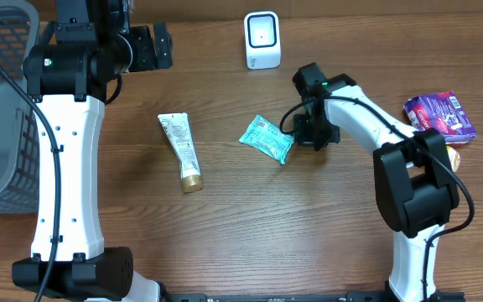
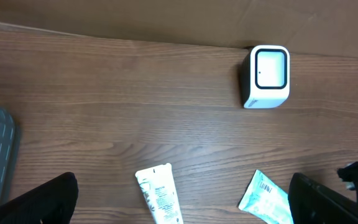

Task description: Scan the item barcode

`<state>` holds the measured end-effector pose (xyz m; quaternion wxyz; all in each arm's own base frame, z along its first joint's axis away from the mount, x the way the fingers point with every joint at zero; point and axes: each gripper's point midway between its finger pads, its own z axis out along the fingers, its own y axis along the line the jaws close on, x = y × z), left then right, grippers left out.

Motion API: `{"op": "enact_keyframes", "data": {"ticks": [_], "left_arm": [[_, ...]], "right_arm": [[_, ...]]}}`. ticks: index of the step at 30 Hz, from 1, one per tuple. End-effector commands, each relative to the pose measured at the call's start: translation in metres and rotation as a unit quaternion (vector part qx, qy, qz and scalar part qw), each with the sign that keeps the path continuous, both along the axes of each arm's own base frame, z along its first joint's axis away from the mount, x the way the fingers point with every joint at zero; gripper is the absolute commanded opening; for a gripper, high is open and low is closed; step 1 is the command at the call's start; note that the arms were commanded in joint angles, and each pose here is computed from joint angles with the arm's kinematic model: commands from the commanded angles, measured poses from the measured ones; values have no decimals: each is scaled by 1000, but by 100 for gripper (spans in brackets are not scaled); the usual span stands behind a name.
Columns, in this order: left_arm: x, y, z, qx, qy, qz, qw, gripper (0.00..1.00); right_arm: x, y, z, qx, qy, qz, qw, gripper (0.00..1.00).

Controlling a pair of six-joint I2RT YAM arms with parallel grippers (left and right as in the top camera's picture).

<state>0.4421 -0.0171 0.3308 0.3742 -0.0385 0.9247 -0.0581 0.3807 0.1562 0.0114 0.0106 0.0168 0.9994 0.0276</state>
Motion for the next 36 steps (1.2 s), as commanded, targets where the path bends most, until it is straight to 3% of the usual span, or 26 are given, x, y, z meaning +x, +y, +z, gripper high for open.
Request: {"op": "enact_keyframes", "data": {"ticks": [1, 3, 4, 6, 8, 14, 25, 27, 32, 36], "left_arm": [[2, -1, 2, 8, -3, -7, 1000, 100], [2, -1, 2, 8, -3, -7, 1000, 100], [2, -1, 2, 8, -3, -7, 1000, 100], [2, -1, 2, 8, -3, -7, 1000, 100], [2, -1, 2, 8, -3, -7, 1000, 100], [2, -1, 2, 8, -3, -7, 1000, 100], [2, -1, 2, 8, -3, -7, 1000, 100], [2, -1, 2, 8, -3, -7, 1000, 100], [2, -1, 2, 8, -3, -7, 1000, 100], [2, -1, 2, 8, -3, -7, 1000, 100]], "right_arm": [[13, 16, 20, 60, -4, 8, 998, 23], [12, 27, 30, 103, 7, 6, 995, 38], [10, 36, 38, 140, 19, 2, 990, 50], [6, 48, 45, 189, 41, -18, 981, 61], [4, 51, 42, 201, 61, -75, 975, 62], [-2, 62, 11, 203, 72, -159, 963, 52], [-4, 64, -18, 217, 62, -201, 953, 50], [5, 67, -15, 227, 45, -201, 952, 42], [18, 71, -12, 239, 18, -195, 951, 4], [22, 83, -2, 277, -2, -119, 954, 4]]}}
